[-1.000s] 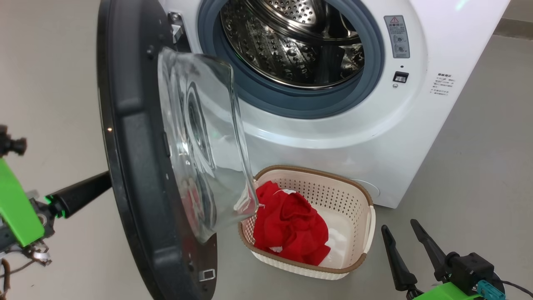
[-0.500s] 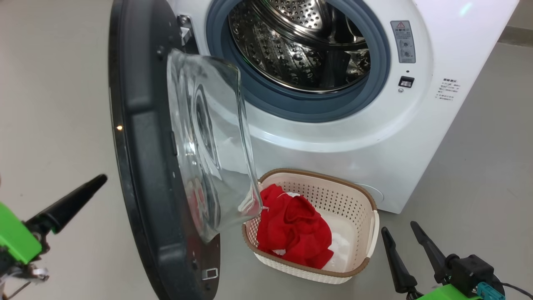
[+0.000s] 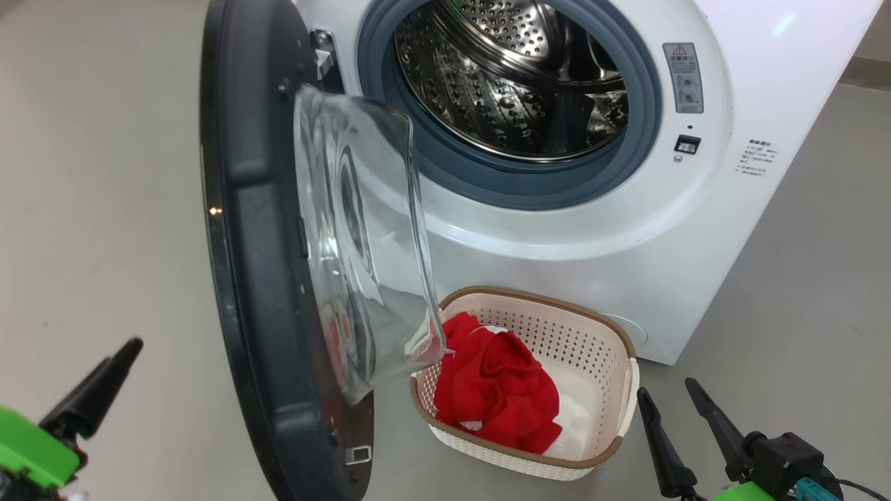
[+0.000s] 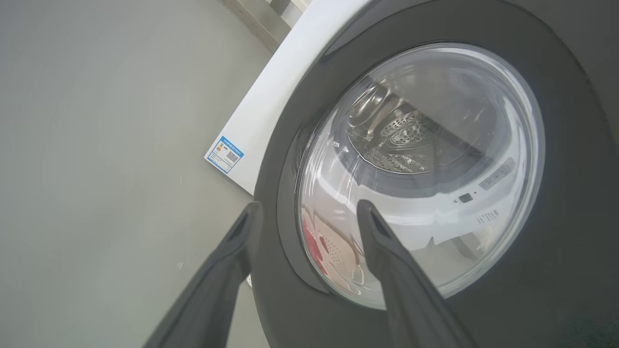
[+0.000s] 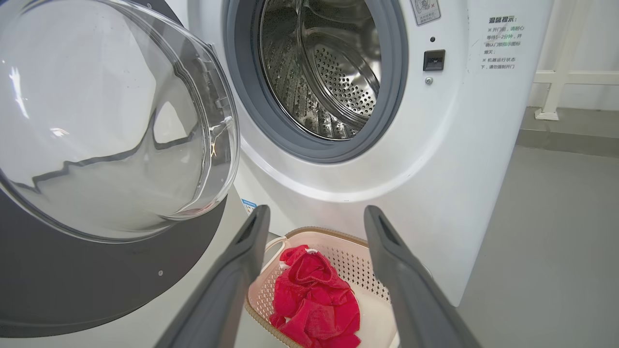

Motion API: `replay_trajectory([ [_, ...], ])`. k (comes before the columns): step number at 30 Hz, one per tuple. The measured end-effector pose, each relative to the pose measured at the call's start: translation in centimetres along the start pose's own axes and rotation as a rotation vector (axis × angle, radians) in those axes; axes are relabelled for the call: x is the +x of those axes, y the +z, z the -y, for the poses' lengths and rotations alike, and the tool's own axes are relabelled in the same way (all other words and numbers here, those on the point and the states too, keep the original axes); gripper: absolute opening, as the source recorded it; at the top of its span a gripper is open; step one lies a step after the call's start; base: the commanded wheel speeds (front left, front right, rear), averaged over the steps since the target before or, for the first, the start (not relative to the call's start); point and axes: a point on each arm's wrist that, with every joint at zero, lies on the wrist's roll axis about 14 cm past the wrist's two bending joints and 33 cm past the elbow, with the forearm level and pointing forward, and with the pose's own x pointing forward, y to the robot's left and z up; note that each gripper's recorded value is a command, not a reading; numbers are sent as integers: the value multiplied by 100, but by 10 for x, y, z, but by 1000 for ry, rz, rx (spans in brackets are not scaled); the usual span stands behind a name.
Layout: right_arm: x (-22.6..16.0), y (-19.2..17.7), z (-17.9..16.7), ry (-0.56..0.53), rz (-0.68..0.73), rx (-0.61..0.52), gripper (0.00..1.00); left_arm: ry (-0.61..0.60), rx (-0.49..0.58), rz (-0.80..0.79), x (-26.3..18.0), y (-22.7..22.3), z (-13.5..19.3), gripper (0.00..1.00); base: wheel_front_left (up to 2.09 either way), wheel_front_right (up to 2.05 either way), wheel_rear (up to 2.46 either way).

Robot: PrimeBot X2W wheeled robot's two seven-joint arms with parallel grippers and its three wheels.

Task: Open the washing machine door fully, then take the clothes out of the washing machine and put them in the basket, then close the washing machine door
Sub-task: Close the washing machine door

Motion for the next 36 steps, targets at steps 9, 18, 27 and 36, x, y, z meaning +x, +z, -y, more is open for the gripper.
replay_trajectory([
  [9,0,-3,-1,4,-10,3,100,104,2,45,-7,-23,-33,100,0,0,0],
  [18,-1,-4,-1,4,-12,2,100,150,16,74,-12,-47,-47,100,0,0,0],
  [27,-1,-4,-1,6,-12,-1,100,183,157,159,-20,-56,-59,100,0,0,0],
  [36,-1,-4,-2,11,-14,-4,100,155,342,222,-13,-52,-42,100,0,0,0],
])
